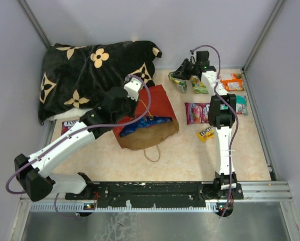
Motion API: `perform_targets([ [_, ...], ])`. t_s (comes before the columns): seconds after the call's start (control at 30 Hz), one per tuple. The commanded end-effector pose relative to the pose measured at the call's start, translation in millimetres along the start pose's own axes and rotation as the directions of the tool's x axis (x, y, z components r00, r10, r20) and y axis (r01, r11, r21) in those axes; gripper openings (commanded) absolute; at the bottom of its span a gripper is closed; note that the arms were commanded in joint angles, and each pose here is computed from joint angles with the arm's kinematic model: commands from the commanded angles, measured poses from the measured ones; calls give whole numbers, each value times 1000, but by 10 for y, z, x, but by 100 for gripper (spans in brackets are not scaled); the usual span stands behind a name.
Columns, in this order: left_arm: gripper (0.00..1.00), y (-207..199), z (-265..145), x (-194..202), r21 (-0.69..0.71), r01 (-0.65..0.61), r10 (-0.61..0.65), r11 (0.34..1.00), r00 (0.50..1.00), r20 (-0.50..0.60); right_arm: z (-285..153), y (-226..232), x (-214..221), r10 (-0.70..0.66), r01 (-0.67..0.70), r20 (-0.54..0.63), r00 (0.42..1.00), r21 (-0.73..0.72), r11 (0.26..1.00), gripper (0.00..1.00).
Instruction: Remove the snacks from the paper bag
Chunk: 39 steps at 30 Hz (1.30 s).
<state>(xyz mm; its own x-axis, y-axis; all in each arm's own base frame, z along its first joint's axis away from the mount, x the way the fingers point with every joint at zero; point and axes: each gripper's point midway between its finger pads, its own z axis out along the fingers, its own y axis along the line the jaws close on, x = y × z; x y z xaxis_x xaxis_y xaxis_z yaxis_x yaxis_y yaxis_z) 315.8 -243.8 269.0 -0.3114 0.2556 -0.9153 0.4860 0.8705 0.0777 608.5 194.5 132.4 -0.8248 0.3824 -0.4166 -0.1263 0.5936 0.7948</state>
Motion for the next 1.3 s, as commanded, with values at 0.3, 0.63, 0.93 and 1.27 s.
perform_targets([
  [0.3, 0, 22, -49, -74, -2, 19, -19, 1000, 999, 25, -90, 604, -325, -62, 70, 139, 988, -57, 996, 5],
  [0.63, 0, 13, -52, -72, 3, 20, -20, 1000, 1000, 24, -231, 1232, -315, -96, 111, 212, 973, -60, 992, 4],
  [0.93, 0, 37, -69, -85, -7, 18, -18, 1000, 999, 29, -309, 1132, -193, -97, 97, 220, 971, 11, 995, 4],
  [1.27, 0, 29, -49, -69, -6, 16, -16, 1000, 1000, 23, -33, -75, -199, -76, 51, 120, 990, 195, 979, 21],
])
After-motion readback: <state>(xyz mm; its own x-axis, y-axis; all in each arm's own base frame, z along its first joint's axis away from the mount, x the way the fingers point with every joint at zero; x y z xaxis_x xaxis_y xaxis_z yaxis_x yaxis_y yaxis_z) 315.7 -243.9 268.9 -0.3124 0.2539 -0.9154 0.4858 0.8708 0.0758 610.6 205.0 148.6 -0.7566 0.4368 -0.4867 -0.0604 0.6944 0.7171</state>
